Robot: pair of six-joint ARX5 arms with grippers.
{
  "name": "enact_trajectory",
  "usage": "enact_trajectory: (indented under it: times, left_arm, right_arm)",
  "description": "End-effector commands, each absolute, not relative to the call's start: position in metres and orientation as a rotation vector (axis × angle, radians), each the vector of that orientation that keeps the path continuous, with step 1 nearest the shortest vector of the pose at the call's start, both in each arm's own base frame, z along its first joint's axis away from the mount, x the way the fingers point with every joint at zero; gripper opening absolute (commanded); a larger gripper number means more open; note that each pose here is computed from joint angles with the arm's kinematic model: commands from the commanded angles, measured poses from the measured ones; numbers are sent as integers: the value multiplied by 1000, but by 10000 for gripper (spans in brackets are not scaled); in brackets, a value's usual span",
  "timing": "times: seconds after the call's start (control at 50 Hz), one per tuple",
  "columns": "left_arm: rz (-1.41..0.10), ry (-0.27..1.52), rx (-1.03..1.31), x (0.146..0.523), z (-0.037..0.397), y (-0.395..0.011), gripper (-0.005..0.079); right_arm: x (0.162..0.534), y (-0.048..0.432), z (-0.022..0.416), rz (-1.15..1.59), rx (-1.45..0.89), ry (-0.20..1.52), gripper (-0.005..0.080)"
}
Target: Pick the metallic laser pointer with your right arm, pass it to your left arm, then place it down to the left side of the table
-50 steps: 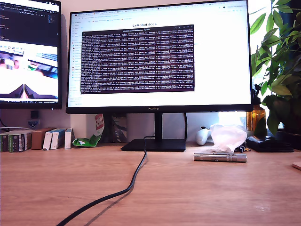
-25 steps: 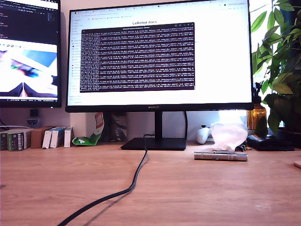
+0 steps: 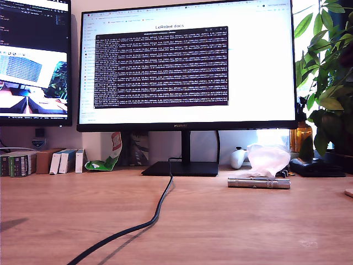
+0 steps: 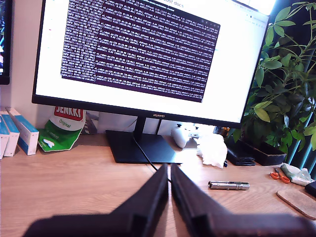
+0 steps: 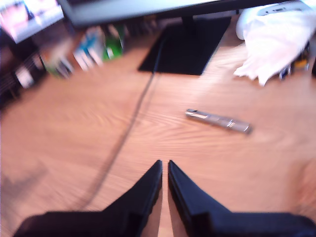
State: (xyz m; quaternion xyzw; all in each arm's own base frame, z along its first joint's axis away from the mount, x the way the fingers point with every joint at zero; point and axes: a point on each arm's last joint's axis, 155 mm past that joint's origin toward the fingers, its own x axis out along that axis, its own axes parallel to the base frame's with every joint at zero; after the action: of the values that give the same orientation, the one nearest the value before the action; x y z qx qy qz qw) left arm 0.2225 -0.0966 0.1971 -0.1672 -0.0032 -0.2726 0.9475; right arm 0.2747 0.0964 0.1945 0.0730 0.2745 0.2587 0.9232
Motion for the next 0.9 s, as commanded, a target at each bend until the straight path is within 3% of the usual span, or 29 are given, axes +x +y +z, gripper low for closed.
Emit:
enact_trajectory:
  times: [0.0,0.34,0.58,0.88]
  left_arm:
    - [-561,-23,-326,221,202,-97,-21]
    - [-560,-23,-325,221,202,-97,-21]
    - [-560,-24,-318,221,202,-97,-21]
    - [-559,-21,-319,221,201,-97,-21]
  right_arm:
    - [281,100,195,585,13,562,-13]
    - [319,101,153,783,-607,619,-13]
    - [333,101,114,891,-847,712,-12]
    - [358,106,110,955,-1060,712,-12]
